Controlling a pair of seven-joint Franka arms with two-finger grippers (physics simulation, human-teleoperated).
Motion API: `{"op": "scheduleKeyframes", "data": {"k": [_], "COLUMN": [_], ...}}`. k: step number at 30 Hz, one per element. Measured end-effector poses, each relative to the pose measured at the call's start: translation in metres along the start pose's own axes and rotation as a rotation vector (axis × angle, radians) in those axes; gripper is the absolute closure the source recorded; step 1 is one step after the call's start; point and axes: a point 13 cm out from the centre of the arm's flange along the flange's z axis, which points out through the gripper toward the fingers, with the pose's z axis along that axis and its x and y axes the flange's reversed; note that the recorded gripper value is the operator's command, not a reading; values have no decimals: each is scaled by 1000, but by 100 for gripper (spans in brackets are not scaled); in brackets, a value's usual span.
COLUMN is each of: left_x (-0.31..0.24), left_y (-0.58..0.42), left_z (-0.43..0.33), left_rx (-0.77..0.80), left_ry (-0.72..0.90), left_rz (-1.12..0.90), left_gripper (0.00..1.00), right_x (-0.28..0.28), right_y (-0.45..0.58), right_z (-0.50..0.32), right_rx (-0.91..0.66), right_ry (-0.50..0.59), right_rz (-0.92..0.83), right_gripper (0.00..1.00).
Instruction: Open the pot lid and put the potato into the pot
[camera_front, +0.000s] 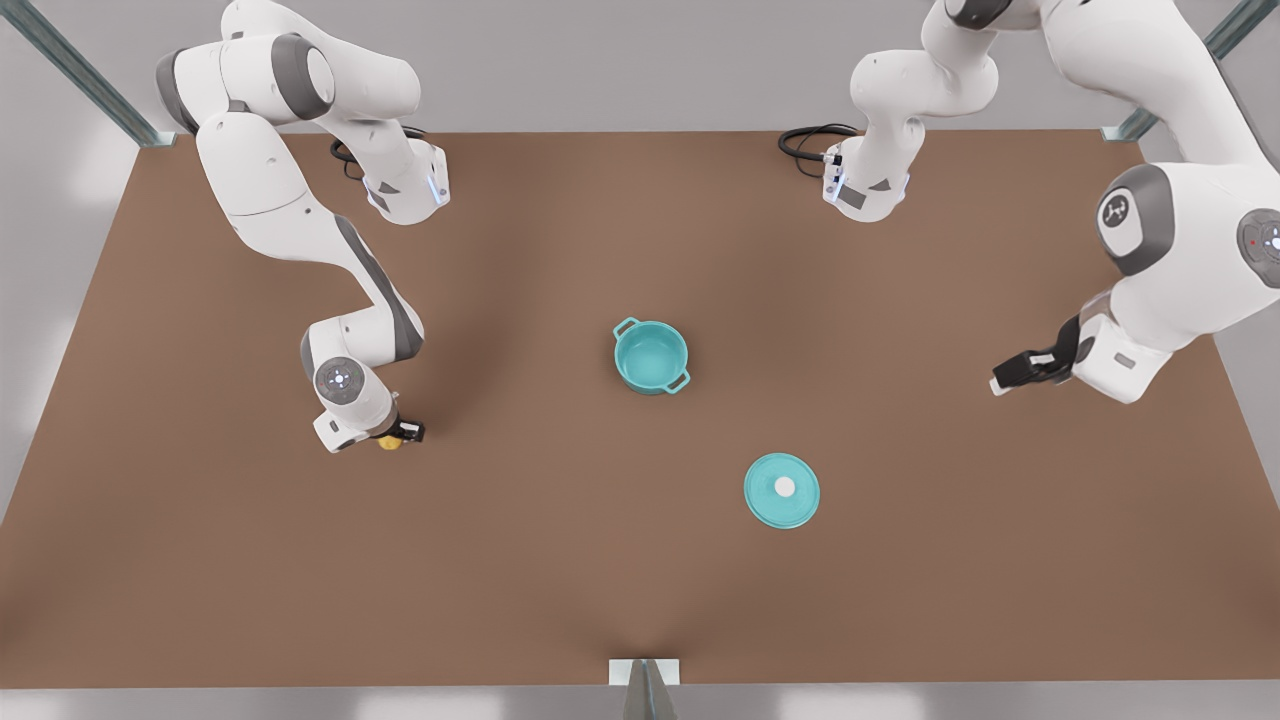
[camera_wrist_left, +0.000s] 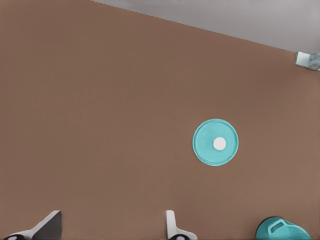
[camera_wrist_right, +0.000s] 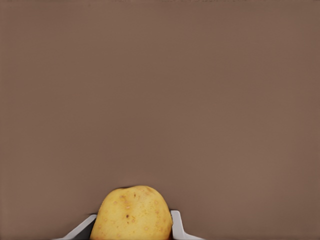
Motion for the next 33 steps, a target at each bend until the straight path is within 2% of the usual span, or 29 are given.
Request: {"op": "scheduleKeyframes", "data": {"k": [5, 11, 18, 24, 33], "left_x": [-8, -10, -12, -11, -7], "left_y": [-20, -33, -36, -41, -48], "left_z": [10, 13, 14, 14, 18], "left_rx": [17, 23, 25, 24, 23], "left_ry": [-8, -23, -32, -33, -24], "left_rz": [77, 144, 188, 218, 251], "left_gripper": [0, 0, 0, 0, 0], "right_x": [-1, -6, -19, -30, -32], "right_y": [0, 0, 3, 53, 132], "right_z": [-1, -12, -44, -93, -162], "right_rx": [-5, -11, -17, -54, -83], "right_ry": [-2, -20, -65, -99, -78], "right_rz": [-1, -5, -14, -48, -42], "right_gripper": [55, 59, 58, 58, 58]}}
